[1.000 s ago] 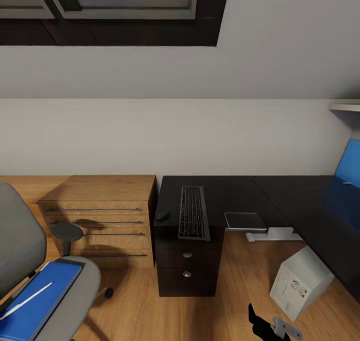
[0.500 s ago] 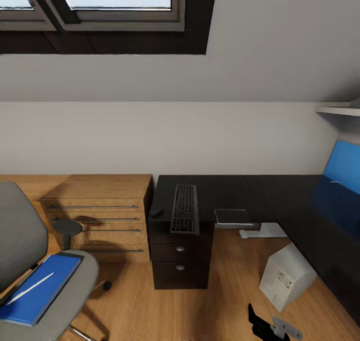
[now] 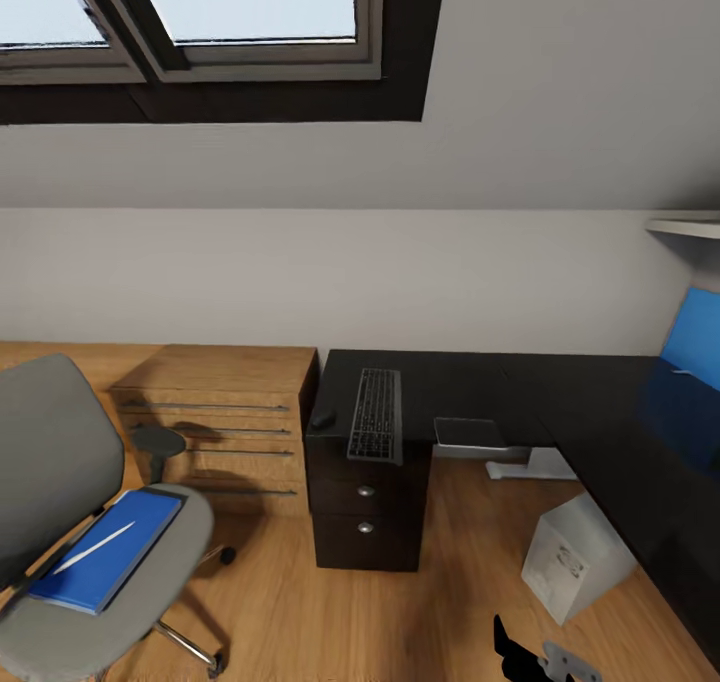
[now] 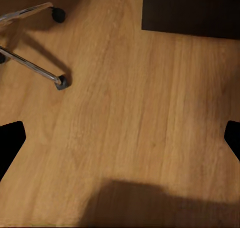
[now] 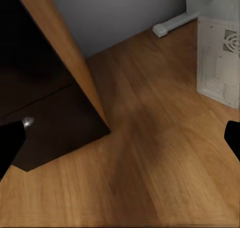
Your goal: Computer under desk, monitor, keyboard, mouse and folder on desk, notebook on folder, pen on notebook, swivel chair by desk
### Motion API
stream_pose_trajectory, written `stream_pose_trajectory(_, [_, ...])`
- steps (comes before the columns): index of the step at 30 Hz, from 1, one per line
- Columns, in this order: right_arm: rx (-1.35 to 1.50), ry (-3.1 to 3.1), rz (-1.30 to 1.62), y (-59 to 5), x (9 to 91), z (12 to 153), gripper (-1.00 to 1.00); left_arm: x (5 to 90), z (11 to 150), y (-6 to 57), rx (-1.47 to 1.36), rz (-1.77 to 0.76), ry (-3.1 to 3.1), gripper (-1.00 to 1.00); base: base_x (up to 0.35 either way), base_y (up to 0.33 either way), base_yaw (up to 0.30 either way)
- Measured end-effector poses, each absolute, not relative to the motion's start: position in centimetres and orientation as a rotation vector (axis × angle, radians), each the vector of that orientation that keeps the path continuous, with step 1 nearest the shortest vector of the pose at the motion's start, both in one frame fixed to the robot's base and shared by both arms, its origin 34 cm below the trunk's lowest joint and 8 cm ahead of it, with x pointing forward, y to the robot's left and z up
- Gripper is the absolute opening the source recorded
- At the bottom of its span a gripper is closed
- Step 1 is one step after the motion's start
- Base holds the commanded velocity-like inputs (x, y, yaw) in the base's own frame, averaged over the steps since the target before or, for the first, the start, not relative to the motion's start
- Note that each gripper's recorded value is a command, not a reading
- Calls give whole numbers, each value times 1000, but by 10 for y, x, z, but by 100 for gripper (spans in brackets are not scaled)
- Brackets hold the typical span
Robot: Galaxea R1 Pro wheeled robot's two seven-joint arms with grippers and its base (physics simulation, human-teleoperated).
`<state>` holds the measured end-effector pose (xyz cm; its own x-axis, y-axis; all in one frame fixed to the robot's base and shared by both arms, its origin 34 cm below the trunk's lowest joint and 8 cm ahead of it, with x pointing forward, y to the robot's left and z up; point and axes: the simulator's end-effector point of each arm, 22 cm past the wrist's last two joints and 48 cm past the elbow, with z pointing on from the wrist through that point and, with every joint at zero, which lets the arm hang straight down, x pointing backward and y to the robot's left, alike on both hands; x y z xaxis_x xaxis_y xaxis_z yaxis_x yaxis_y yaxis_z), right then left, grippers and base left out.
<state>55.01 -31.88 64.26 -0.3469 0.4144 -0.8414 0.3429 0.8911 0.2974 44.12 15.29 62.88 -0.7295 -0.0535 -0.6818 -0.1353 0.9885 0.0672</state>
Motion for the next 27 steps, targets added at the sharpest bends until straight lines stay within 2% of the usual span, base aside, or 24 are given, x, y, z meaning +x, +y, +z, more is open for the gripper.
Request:
stream_pose_trajectory(9, [555,1971,79,-320,548,654,100,439,641,153,-129,146,2393,100,-289,-1,218])
stream_pose_trajectory(20, [559,1972,77,-320,546,669,100,438,656,153,-128,147,2394,100,-336,-5,25])
stream_pose_trajectory(27, [561,1971,76,-321,545,678,100,437,665,153,-128,147,2395,100,-338,-122,1])
